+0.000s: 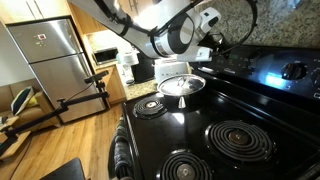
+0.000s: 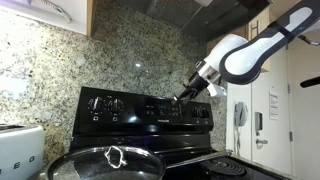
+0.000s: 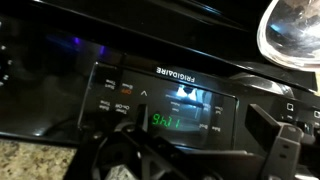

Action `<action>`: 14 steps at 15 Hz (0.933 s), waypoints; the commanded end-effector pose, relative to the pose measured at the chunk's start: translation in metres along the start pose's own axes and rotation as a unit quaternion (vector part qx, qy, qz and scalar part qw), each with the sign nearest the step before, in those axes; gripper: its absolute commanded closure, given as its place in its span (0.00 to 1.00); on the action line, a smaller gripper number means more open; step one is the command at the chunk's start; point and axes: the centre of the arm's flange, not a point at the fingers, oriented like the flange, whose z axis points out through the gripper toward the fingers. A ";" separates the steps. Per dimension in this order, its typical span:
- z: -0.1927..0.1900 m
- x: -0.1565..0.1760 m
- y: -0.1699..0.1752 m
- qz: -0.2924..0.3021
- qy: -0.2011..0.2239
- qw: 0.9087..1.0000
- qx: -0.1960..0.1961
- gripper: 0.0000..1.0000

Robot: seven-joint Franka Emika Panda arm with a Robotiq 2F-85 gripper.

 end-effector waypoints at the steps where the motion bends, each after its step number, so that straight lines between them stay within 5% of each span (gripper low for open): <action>1: 0.020 0.032 0.001 -0.003 0.027 1.000 0.010 0.00; 7: 0.033 0.058 0.007 0.016 0.030 0.999 -0.015 0.00; 14: 0.032 0.043 0.007 0.007 0.019 1.000 -0.012 0.00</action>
